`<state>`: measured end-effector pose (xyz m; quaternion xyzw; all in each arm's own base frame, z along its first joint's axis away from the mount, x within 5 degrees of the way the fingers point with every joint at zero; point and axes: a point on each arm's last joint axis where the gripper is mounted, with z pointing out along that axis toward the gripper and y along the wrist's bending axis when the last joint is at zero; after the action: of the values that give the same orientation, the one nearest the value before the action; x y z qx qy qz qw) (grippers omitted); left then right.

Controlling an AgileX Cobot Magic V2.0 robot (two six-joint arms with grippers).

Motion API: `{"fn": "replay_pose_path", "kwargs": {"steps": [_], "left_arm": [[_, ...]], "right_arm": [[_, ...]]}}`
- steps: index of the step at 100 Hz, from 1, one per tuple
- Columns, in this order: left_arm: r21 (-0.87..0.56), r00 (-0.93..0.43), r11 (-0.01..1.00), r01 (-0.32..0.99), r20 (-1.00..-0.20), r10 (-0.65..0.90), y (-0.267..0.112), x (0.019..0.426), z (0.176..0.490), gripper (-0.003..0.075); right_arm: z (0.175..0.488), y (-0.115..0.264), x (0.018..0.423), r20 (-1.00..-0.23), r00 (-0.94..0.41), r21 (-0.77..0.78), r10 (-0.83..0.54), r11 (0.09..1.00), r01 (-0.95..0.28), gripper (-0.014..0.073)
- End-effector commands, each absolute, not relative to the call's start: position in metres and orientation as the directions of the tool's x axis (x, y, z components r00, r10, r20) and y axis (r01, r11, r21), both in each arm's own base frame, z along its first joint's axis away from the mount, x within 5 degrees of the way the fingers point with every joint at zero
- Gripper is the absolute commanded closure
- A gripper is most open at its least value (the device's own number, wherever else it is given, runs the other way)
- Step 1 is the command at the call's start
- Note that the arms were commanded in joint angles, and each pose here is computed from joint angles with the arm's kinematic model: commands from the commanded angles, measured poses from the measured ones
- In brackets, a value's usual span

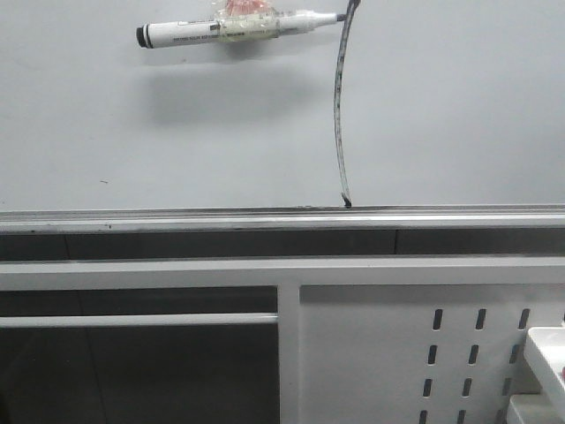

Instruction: Write number 1 on whiteboard

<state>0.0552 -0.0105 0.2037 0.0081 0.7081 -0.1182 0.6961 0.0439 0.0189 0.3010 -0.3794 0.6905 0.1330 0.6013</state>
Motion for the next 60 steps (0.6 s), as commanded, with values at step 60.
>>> {"fn": "replay_pose_path", "kwargs": {"steps": [60], "left_arm": [[-0.179, -0.271, 0.971, 0.156, -0.954, -0.132, -0.013, 0.053, 0.173, 0.0740]], "right_arm": [[0.314, 0.020, 0.044, -0.941, 0.088, -0.299, -0.328, 0.679, -0.670, 0.0650]]}}
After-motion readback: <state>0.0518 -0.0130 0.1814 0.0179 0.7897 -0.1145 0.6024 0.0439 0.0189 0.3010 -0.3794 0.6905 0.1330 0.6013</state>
